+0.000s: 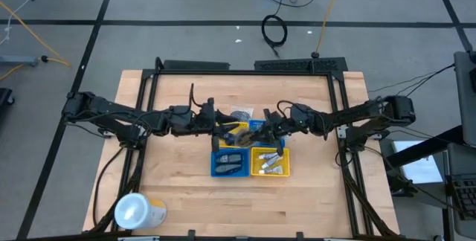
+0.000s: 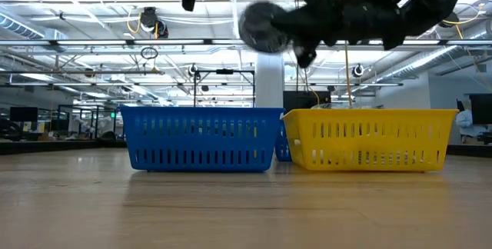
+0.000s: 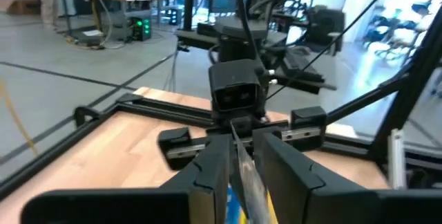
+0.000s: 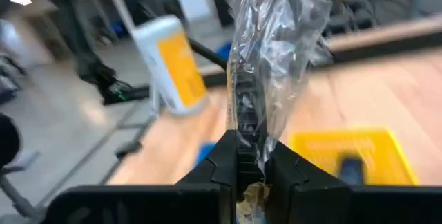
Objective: Pick & Place Travel size toiletries
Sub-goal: Put the black hairbrush into the right blue bin
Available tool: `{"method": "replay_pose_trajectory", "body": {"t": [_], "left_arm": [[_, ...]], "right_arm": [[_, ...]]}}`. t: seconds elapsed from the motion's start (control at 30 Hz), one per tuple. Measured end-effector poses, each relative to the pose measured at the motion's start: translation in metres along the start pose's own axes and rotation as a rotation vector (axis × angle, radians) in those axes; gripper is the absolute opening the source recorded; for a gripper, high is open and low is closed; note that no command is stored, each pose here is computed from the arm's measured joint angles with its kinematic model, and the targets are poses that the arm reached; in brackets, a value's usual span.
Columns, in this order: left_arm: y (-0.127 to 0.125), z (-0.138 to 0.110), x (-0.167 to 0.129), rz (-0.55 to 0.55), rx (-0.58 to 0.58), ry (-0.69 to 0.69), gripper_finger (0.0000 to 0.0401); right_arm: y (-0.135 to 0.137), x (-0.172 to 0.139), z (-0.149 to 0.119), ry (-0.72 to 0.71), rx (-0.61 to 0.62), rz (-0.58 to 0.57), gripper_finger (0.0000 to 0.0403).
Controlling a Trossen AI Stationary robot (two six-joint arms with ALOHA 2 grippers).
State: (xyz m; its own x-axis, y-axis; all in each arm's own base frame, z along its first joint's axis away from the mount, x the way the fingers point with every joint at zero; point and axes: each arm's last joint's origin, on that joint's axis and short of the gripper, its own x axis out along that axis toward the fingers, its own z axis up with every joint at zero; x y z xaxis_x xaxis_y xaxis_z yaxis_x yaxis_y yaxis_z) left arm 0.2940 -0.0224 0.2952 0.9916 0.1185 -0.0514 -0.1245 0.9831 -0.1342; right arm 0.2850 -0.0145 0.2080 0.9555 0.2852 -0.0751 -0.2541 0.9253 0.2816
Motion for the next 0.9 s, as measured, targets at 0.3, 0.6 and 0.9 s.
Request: {"method": "replay_pose_trajectory", "body": {"t": [0.3,0.6,0.9], "left_arm": [[0.004,-0.007,0.000,0.119,0.026,0.061,0.0093],[0.009,-0.009,0.000,0.161,0.034,0.085,0.0093],[0.014,-0.012,0.000,0.181,0.040,0.120,0.0093]], "right_arm": [[0.004,-0.032,0.000,0.220,0.092,-0.324,0.0022],[0.014,-0.051,0.001,0.292,0.151,-0.422,0.0022],[0.012,-0.049,-0.006,0.327,0.142,-0.491,0.0022]]}}
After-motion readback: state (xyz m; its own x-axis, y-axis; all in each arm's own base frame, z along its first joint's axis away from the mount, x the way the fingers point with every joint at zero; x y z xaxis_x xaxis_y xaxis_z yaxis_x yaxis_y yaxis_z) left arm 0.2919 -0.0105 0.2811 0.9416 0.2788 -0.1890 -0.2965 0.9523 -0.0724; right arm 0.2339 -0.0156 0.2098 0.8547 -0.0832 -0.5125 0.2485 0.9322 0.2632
